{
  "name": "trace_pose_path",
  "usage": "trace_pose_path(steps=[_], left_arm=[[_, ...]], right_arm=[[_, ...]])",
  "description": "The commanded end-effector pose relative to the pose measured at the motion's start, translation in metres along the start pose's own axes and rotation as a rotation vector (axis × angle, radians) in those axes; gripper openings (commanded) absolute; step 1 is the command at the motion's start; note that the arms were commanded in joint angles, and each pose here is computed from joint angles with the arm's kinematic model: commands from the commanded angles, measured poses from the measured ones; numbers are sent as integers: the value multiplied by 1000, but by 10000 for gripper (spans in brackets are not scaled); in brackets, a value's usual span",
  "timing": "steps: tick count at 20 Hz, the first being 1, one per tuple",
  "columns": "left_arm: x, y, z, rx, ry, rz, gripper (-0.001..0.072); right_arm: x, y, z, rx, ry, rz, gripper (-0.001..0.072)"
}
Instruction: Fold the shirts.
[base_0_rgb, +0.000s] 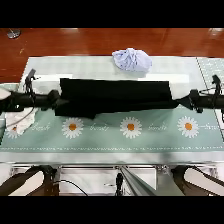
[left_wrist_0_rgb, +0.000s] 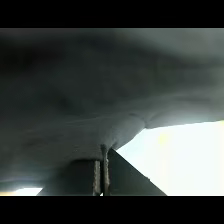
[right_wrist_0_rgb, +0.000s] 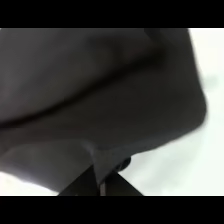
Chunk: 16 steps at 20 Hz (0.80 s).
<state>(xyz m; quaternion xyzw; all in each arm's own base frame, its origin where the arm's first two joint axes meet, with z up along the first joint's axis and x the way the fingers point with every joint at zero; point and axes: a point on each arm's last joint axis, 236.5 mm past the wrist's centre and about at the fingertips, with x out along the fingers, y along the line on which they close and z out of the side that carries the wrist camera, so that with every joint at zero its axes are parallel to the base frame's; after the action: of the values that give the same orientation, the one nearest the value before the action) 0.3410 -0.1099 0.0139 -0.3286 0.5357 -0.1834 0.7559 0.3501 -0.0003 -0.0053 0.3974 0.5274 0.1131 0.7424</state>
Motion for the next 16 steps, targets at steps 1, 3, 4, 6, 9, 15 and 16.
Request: trace_pose_path(steps=[1,3,4,6,9,15,16], left_arm=[[21,1,60,-5,-37,9,24],[39,8,84,-55,-10,6,25],[47,11,96,-75,1,3,24],[61,17,109,-81,40,-6,25],[80,29,124,-116,61,-5,25],[57,47,139,-109,90,10,704],[33,59,141,-101,115,46,703]], right_arm=[[11,22,40,-50,-32,9,26],[26,26,69,-20,-63,0,26],[33,29,79,-24,-60,1,26],[50,32,93,-24,-39,6,26],[78,26,108,10,-17,5,26],[70,20,135,36,-52,45,625],[54,14,138,29,-42,39,625]])
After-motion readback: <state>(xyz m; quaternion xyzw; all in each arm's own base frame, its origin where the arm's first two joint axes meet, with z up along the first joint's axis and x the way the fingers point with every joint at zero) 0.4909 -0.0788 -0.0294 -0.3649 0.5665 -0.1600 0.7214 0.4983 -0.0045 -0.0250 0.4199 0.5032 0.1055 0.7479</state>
